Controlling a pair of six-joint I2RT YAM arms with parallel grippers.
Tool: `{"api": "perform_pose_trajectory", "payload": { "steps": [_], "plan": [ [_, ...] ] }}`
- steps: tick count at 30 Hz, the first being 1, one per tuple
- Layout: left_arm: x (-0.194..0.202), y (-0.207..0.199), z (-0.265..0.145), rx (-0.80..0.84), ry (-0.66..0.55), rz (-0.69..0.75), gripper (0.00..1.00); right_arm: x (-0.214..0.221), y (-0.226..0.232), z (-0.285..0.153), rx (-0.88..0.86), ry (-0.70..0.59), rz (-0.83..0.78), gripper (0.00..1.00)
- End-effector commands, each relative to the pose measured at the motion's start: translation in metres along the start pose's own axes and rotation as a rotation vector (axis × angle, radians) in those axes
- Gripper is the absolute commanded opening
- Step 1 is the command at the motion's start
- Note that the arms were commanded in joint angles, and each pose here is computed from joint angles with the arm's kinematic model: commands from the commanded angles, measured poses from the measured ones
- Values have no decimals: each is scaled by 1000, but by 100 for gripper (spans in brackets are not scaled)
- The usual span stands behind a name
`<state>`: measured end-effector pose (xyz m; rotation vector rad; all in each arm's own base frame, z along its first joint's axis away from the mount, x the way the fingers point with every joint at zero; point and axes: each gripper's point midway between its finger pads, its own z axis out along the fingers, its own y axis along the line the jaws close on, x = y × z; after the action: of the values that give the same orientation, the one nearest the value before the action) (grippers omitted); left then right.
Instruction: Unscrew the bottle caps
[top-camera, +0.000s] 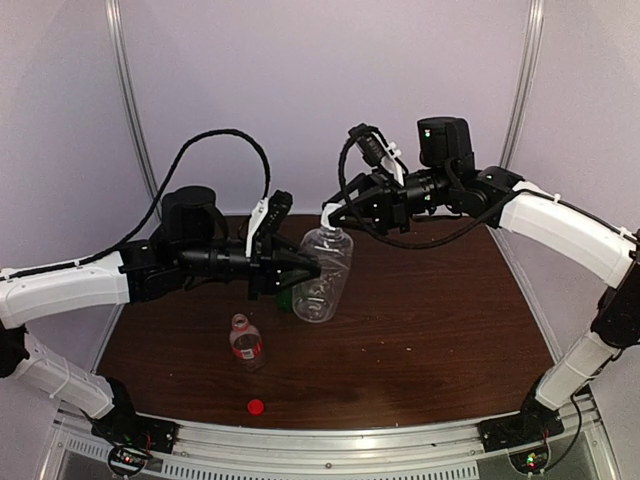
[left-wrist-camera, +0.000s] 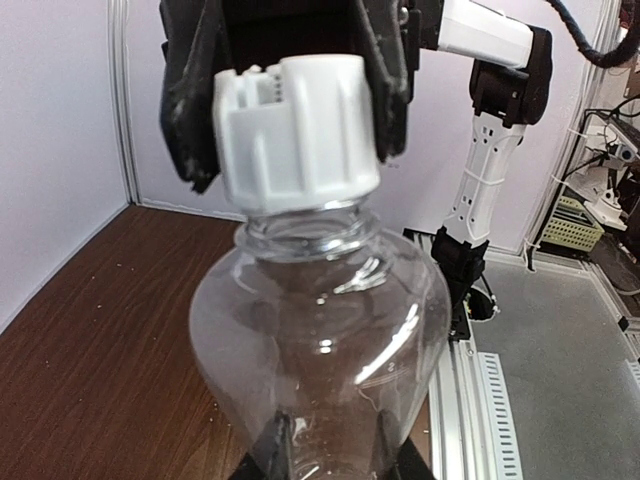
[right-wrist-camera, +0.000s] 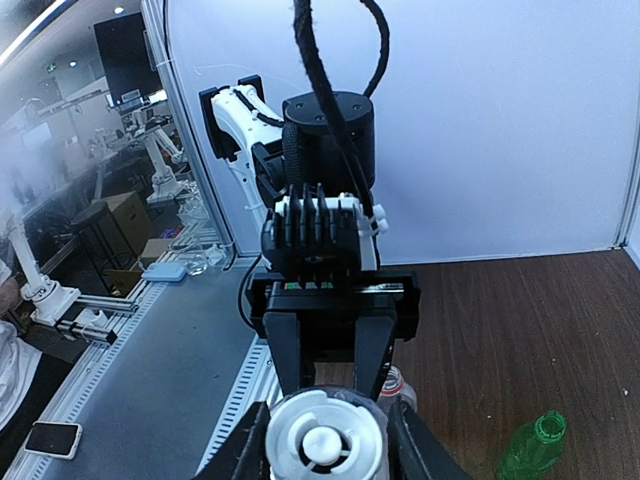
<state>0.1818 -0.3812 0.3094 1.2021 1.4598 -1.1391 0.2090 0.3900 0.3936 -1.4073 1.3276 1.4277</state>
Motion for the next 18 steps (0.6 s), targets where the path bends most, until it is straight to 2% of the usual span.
{"api": "perform_pose_trajectory", "payload": {
  "steps": [1, 6, 18],
  "plan": [
    [-28, -11, -3, 41, -94, 68, 5, -1, -3, -1, 46, 3, 11, 43],
    [-24, 2, 1, -18, -77, 58, 4, -10, -2, -9, 112, -19, 15, 50],
    [-21, 33, 7, -170, -48, 35, 4, -33, -9, -34, 336, -96, 110, 80]
  ]
}}
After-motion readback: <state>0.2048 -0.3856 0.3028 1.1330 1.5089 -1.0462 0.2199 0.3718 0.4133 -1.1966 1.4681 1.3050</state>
